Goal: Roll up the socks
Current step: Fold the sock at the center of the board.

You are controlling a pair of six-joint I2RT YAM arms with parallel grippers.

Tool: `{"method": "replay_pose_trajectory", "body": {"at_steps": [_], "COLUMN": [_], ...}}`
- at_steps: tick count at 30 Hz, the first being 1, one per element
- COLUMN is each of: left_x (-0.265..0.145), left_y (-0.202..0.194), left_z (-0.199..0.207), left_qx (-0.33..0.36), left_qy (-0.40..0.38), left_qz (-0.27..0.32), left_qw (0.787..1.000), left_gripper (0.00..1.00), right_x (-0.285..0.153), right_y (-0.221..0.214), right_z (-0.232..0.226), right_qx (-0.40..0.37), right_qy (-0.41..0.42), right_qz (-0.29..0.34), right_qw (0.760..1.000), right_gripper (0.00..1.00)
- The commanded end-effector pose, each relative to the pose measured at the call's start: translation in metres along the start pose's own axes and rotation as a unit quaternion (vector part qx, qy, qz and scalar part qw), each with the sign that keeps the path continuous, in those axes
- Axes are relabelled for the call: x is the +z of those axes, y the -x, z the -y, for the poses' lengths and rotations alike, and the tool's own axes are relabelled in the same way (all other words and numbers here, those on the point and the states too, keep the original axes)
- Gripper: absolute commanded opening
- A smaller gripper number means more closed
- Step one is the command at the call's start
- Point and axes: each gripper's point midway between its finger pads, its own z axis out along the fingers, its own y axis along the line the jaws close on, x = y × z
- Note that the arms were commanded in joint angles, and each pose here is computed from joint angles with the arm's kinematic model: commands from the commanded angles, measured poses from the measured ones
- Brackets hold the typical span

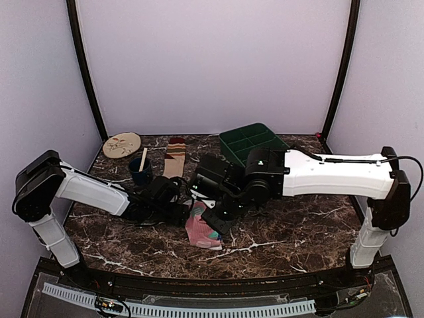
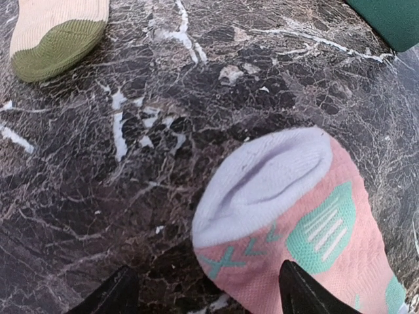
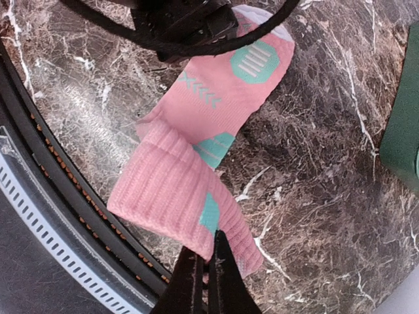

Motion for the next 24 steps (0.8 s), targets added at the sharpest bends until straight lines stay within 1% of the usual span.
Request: {"method": "replay_pose_trajectory", "body": {"at_steps": [1,12,19,24], "left_x": [-0.004,-0.006,-0.006,-0.005], "left_y": [-0.04,-0.053,-0.061,-0.069], "left_z": [-0.017,-0.02,-0.022,-0.027], "left_qx": [-0.014,-0.046,-0.066,-0.094], "left_qy": [0.014,0.0,-0.003,-0.008], "left_qz": [-0.06,-0.06,-0.068,-0.076], "left_qw": [0.998,0.997,0.996,0.993], "left_gripper": [0.77,0.77,0.77,0.76], "right_x": [0.008,0.033,0.048,0.058], "right_y": [0.022,0.051,0.063,0.072], "right_z": [0.016,0.038,0.052,0.061], "right_qx": [-0.021,-0.043,-0.037,-0.034], "right_qy": [-0.034,-0.078,-0.087,-0.094], "right_qz": [0.034,0.063,0.077,0.087], "right_qw": [0.999,0.994,0.992,0.991], "right_gripper": [0.0,0.0,0.0,0.0]}}
